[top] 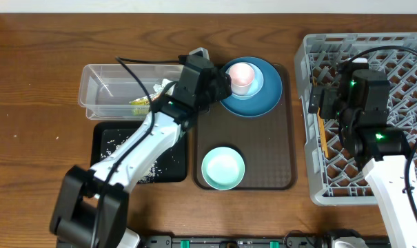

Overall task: Sort waste into correct bins and load items into the dishwasher rack
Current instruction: 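Move the left gripper over the pink-white cup on the blue plate and grasp it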

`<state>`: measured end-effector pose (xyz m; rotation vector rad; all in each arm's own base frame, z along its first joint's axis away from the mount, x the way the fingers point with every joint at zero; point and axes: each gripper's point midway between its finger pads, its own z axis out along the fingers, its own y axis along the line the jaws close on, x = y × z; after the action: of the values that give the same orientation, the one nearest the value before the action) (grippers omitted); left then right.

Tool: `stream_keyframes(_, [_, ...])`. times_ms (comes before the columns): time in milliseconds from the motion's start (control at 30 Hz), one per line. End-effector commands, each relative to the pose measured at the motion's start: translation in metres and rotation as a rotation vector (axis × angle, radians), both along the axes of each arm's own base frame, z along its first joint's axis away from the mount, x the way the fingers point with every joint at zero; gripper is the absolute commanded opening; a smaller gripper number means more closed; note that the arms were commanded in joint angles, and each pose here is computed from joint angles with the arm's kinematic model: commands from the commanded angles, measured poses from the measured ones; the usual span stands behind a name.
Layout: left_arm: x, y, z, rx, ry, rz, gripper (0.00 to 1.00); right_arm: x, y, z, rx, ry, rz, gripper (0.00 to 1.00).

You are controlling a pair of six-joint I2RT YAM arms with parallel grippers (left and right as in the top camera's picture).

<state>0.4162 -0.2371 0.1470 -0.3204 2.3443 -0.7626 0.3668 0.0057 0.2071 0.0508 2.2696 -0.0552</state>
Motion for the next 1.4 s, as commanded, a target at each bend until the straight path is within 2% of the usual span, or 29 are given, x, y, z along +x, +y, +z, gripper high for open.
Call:
stream_keyframes(0, [0.011,-0.004,-0.004,0.010,-0.009,0.015,0.55,0.001,0.003,0.005,0.013,-0.011,0.001,0.99])
stream_keyframes(367, [0.030,-0.021,-0.009,-0.029,-0.081,0.004,0.55,0.001,0.003,0.005,0.013,-0.012,0.001,0.99])
stream_keyframes(567, [0.034,-0.017,-0.035,0.027,-0.055,0.041,0.55,0.001,0.003,0.005,0.013,-0.011,0.001,0.99])
stream_keyframes(833, [0.043,-0.023,-0.049,0.017,-0.071,0.039,0.55,0.001,0.003,0.005,0.013,-0.011,0.001,0.99])
stream_keyframes(1067, [0.043,-0.026,-0.048,0.011,-0.080,0.034,0.40,0.001,0.003,0.005,0.013,-0.011,0.001,0.99])
stream_keyframes(1367, [0.037,-0.037,-0.048,0.011,-0.080,0.012,0.40,0.001,0.003,0.005,0.013,-0.011,0.001,0.99])
